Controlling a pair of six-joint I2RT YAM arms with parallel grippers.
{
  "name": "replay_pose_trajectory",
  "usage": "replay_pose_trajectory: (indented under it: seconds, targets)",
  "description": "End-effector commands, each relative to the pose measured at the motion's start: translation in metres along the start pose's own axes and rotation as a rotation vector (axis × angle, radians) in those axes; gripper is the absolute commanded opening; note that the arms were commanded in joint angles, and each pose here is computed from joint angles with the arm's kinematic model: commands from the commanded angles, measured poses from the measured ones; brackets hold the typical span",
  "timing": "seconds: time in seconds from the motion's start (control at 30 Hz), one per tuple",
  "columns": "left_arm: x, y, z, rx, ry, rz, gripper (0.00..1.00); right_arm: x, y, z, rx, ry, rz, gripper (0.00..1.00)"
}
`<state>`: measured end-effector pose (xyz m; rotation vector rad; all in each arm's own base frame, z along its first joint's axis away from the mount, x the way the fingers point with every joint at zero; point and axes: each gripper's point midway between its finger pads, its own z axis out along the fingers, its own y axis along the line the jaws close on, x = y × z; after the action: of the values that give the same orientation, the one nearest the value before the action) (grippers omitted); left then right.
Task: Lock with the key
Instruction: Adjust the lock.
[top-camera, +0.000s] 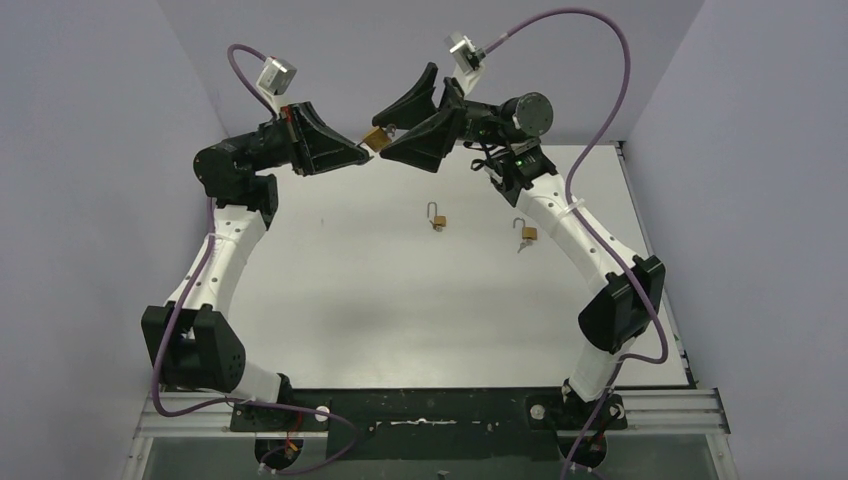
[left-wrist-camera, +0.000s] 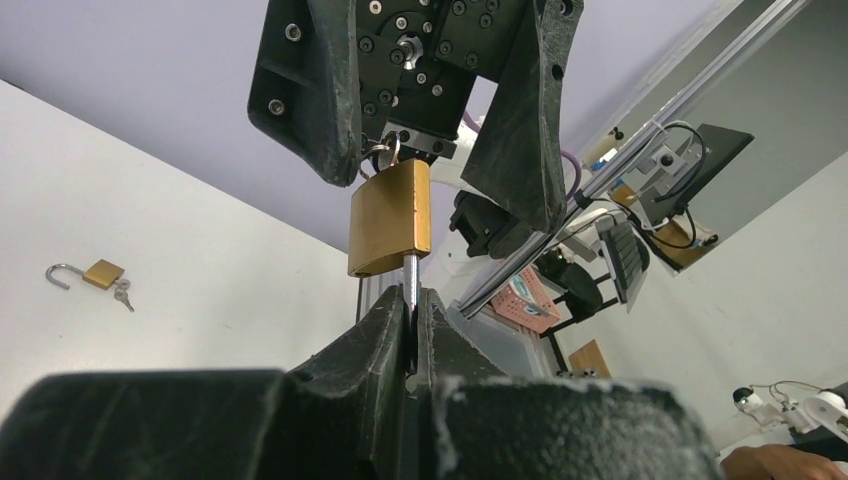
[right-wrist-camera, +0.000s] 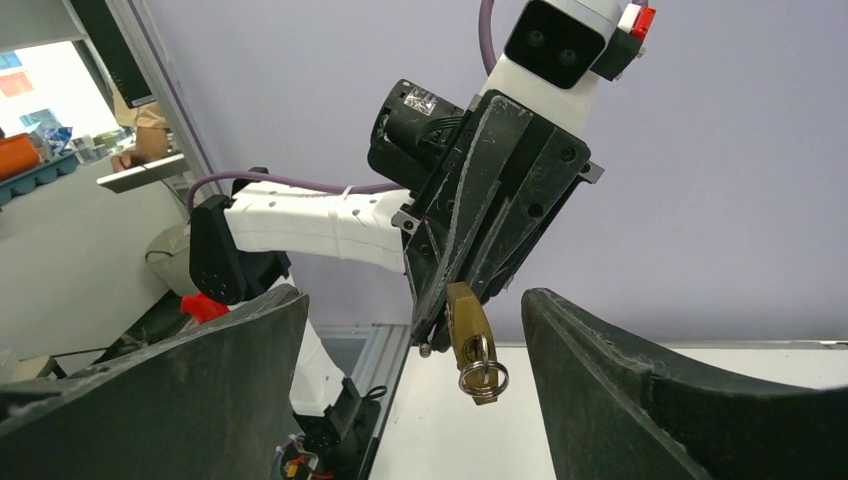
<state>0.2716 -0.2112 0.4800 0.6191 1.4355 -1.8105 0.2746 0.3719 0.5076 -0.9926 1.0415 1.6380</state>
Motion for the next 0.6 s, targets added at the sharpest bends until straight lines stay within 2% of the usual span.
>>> replay_pose_trajectory:
  seconds: [0.0, 0.3, 0.47, 0.5, 0.57]
  targets:
    - [-0.0085, -0.0132, 0.0014, 0.026, -0.022, 0.078, 0.00, -0.0160, 0.0149, 0.0043, -0.057, -0.017, -0.037, 0.78]
    - [-0.0119, -0.0113, 0.0024, 0.028, -0.027, 0.080, 0.00, -0.0111, 0.0115, 0.0041, -0.048, -0.003, -0.023, 0.73]
    - [-0.0115, -0.0097, 0.0022, 0.027, -0.025, 0.080, 0.00, -0.0097, 0.0111, 0.0071, -0.053, 0.006, -0.011, 0.46]
    - [-0.0113, -0.0090, 0.0022, 0.027, -0.025, 0.079, 0.00, -0.0094, 0.0107, 0.0079, -0.054, 0.008, -0.008, 0.42]
    - [-0.0105, -0.0086, 0.0019, 0.027, -0.024, 0.079, 0.00, -0.0074, 0.0093, 0.0089, -0.053, 0.015, 0.003, 0.41]
